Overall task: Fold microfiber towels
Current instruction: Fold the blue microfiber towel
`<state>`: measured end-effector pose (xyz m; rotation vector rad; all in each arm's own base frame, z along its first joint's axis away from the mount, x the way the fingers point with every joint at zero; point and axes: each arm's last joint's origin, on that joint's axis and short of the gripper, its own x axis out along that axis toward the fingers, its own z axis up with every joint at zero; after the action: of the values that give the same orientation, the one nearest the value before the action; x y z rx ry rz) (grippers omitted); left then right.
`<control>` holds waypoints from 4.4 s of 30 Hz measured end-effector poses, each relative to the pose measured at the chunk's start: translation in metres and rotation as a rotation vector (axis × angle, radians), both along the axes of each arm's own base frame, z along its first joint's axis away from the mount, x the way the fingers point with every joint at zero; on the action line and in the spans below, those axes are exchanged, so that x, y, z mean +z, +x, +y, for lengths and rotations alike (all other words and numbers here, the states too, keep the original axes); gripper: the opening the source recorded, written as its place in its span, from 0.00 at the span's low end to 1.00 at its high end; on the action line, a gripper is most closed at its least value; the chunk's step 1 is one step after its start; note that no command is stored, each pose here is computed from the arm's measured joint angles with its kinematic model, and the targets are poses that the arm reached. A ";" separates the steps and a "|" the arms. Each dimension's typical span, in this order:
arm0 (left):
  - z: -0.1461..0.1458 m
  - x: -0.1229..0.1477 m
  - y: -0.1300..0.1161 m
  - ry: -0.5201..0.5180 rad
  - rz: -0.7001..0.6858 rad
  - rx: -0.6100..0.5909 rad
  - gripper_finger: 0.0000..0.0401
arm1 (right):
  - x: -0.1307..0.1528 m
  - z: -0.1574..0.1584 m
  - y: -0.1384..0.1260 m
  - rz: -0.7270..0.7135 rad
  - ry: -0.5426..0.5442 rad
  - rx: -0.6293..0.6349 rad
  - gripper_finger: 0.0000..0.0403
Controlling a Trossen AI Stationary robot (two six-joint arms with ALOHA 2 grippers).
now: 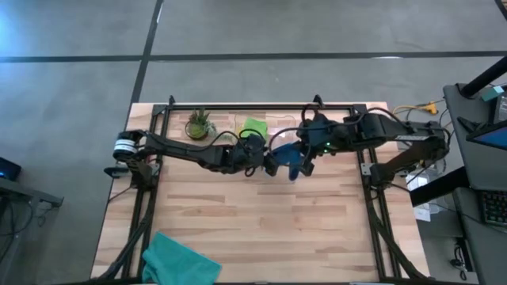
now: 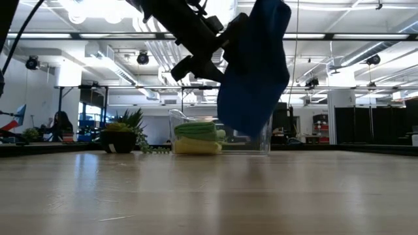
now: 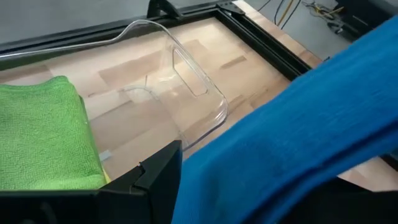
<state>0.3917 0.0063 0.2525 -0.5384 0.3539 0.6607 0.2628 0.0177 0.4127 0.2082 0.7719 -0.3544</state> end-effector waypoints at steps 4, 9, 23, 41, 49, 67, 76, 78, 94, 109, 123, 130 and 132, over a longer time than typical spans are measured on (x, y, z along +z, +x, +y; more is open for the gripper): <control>0.000 -0.001 0.000 0.023 0.022 -0.015 0.47 | 0.005 0.000 -0.007 -0.015 0.012 0.025 0.02; -0.001 -0.007 0.000 0.058 0.074 -0.110 0.47 | 0.012 0.000 -0.017 -0.035 0.024 0.065 0.02; -0.004 -0.029 -0.007 0.047 0.169 -0.240 0.29 | 0.021 0.005 -0.030 -0.074 0.064 0.155 0.02; -0.034 0.003 -0.065 -0.012 0.416 -0.641 0.00 | -0.029 0.019 -0.046 0.271 0.062 0.353 0.02; -0.036 0.015 -0.091 -0.026 0.513 -0.699 0.00 | -0.088 0.040 -0.048 0.232 0.059 0.388 0.02; -0.027 -0.018 -0.080 0.052 0.676 -0.713 0.00 | -0.200 0.036 -0.060 0.187 -0.069 0.225 0.02; -0.070 -0.071 -0.059 -0.102 0.759 -0.932 0.00 | -0.222 0.058 -0.066 0.138 0.021 0.234 0.02; -0.071 -0.068 -0.059 -0.124 0.744 -0.953 0.00 | -0.216 0.058 -0.065 0.133 0.025 0.236 0.02; -0.016 -0.006 -0.084 0.135 0.686 -0.690 0.00 | -0.178 0.032 -0.048 0.128 -0.210 0.155 0.02; -0.047 -0.062 -0.074 0.047 0.736 -0.821 0.00 | -0.229 0.074 -0.048 0.175 -0.146 0.213 0.02; -0.063 -0.061 -0.065 -0.218 0.514 -1.171 0.26 | -0.260 0.115 -0.029 0.218 0.185 0.449 0.16; -0.062 -0.061 -0.071 -0.317 0.536 -1.189 0.39 | -0.225 0.111 -0.035 0.080 0.214 0.460 0.30; -0.062 -0.061 -0.070 -0.305 0.536 -1.182 0.39 | -0.221 0.108 -0.037 0.052 0.205 0.419 0.32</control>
<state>0.3216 -0.0556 0.1916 -0.3394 1.1675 -0.4289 0.2255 0.1257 0.1917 0.2243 0.8807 0.1170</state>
